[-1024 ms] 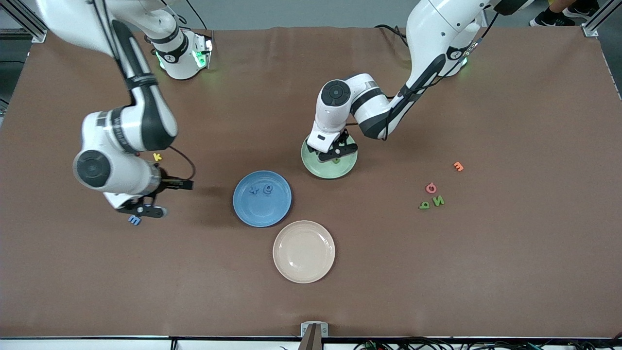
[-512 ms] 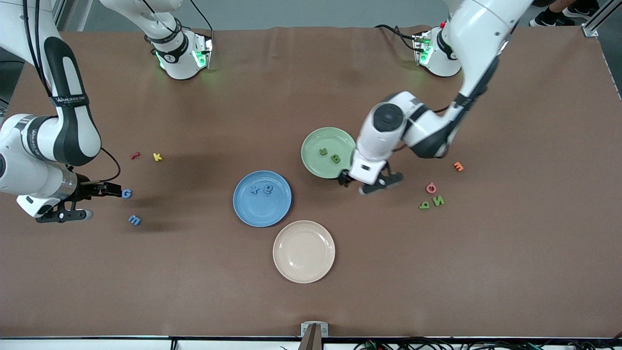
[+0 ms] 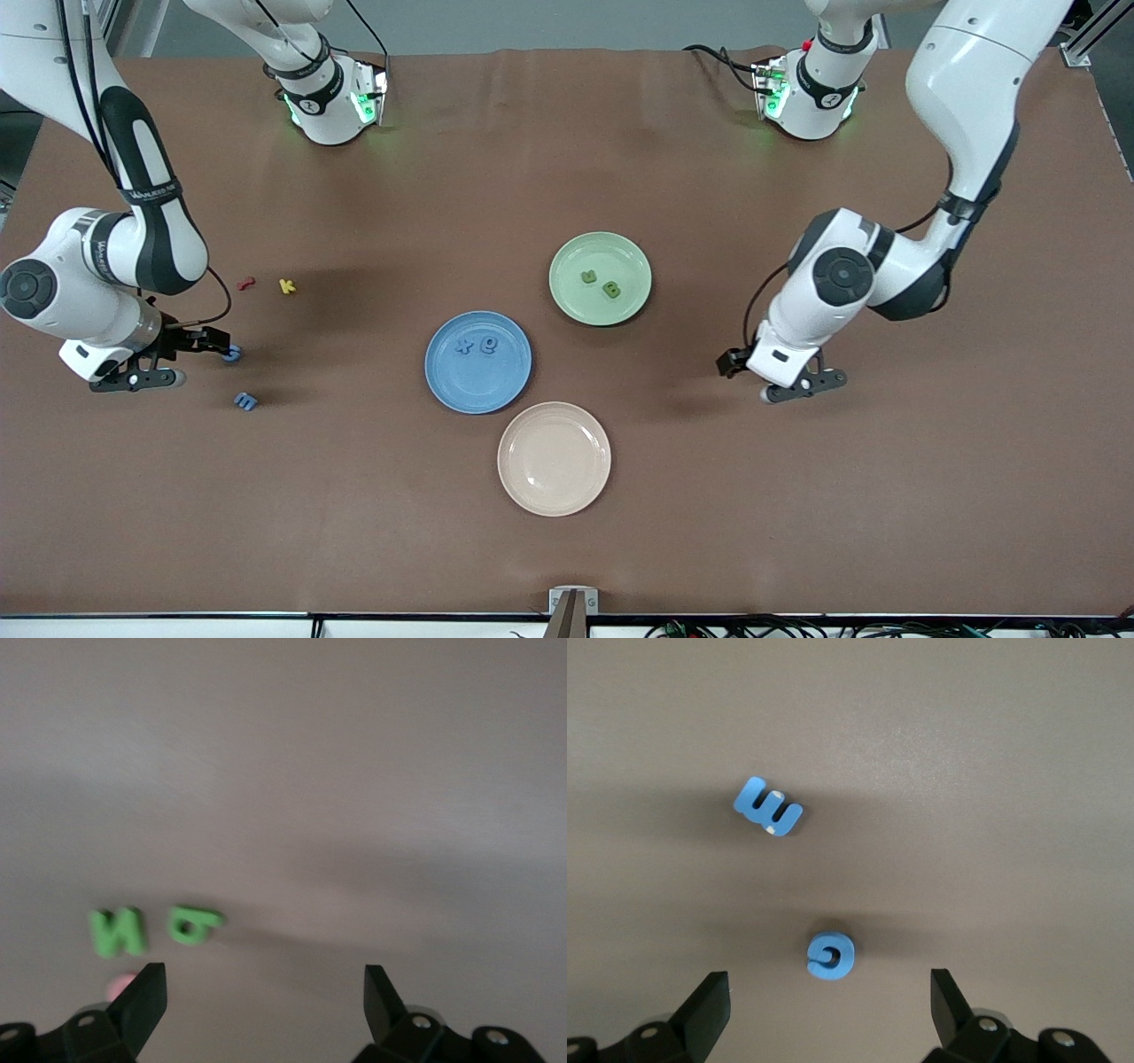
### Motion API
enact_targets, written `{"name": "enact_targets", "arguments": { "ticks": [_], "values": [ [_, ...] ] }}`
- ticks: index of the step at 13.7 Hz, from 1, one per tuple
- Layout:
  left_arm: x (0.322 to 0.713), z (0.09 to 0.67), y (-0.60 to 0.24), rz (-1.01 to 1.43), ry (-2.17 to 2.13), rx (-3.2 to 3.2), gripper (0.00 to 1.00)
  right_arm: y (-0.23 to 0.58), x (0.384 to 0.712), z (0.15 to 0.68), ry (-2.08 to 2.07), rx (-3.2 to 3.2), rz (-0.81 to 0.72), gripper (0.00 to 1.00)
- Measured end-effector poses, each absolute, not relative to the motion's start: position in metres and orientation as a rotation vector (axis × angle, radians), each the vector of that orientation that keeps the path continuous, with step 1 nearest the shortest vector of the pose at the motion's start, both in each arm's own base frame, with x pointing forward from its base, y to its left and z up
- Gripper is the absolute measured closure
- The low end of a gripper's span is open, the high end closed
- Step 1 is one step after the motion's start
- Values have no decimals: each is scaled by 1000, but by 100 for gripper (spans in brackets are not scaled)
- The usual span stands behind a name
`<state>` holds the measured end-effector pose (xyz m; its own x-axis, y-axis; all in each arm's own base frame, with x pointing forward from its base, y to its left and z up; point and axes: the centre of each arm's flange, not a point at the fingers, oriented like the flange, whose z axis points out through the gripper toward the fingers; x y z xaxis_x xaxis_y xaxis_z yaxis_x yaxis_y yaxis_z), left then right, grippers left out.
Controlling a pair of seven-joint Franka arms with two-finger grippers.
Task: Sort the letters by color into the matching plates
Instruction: 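Grasp the blue e with the right gripper while the left gripper grasps the green b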
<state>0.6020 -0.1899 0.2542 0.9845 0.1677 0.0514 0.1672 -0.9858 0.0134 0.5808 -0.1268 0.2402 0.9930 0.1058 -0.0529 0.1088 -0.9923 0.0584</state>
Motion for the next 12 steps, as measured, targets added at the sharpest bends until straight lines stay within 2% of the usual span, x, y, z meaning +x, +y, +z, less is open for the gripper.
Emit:
{"name": "enact_targets", "arguments": {
  "ticks": [1, 2, 3, 5, 6, 8, 12],
  "values": [
    [603, 248, -181, 85, 205, 3144, 2, -129, 581, 231, 168, 3072, -65, 0],
    [603, 242, -178, 90, 158, 3168, 8, -131, 580, 221, 187, 3068, -46, 0],
    [602, 235, -178, 92, 119, 3186, 8, -133, 578, 211, 214, 3062, -24, 0],
    [598, 220, -180, 69, 48, 3203, 22, -140, 572, 194, 235, 3057, -7, 0],
    [597, 213, -179, 52, 27, 3205, 22, -142, 569, 188, 236, 3057, -9, 0],
    [596, 202, -175, 23, 8, 3203, 40, -141, 564, 180, 243, 3057, -5, 0],
    [597, 194, -170, 23, 17, 3185, 44, -135, 555, 170, 254, 3063, -16, 3]
  ]
}}
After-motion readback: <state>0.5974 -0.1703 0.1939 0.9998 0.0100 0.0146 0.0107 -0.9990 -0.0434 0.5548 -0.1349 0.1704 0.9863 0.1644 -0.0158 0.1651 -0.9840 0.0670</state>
